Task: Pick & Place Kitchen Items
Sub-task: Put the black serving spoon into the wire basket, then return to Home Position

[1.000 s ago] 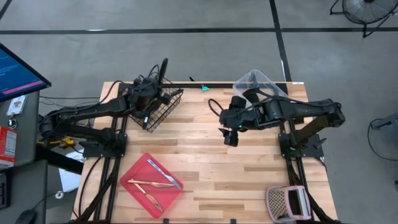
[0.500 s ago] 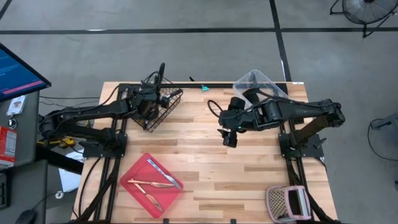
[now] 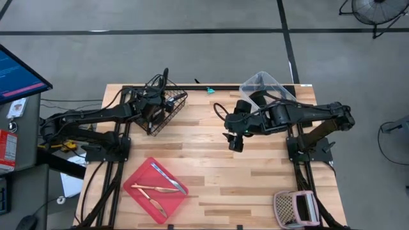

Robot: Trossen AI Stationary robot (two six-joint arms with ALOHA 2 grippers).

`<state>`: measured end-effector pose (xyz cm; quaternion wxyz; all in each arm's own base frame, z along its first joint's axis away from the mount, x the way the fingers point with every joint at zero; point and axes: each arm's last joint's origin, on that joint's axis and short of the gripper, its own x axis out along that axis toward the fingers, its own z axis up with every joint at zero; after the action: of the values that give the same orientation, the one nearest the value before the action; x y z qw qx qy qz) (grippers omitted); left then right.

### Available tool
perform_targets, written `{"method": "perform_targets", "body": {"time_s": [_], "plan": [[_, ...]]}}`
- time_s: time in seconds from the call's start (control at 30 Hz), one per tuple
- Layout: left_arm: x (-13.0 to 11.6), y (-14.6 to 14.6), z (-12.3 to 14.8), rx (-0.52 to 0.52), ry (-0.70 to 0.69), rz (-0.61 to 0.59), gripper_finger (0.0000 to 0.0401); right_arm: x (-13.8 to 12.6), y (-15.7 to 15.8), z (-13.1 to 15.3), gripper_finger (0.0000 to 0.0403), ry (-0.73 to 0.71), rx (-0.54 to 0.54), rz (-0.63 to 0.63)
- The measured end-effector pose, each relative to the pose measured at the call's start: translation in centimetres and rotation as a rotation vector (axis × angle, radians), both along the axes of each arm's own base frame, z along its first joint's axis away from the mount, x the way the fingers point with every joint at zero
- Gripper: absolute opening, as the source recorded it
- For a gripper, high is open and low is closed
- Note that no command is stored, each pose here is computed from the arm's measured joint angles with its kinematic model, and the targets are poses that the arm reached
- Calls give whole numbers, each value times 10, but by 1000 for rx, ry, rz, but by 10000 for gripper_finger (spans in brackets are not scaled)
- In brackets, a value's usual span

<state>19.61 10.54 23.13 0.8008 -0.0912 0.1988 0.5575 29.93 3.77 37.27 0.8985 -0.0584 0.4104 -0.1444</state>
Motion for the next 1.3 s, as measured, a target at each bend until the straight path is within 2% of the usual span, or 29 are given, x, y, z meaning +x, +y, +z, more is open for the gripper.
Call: {"method": "perform_targets", "body": {"time_s": [0.27,0.5,0.63,0.77,0.93,1.07,1.2,1.3], "plan": [[0,0,1,26,63,-37,91,0,0,0,291,0,0,0],[0,-2,3,1,45,-119,197,1,0,0,291,-6,1,-2],[-1,-3,5,3,34,-124,261,1,0,0,291,-6,1,-2],[-5,-4,14,23,-8,-122,294,1,0,0,291,-7,1,-2],[-18,-11,33,63,-113,-144,299,4,-1,4,291,-45,-21,24],[-31,-19,55,103,-262,-221,286,6,0,11,291,-97,-72,88],[-46,-29,82,172,-470,-366,250,-2,-2,33,291,-214,-151,163],[-62,-39,101,243,-607,-481,199,-23,-9,59,289,-330,-202,186]]}}
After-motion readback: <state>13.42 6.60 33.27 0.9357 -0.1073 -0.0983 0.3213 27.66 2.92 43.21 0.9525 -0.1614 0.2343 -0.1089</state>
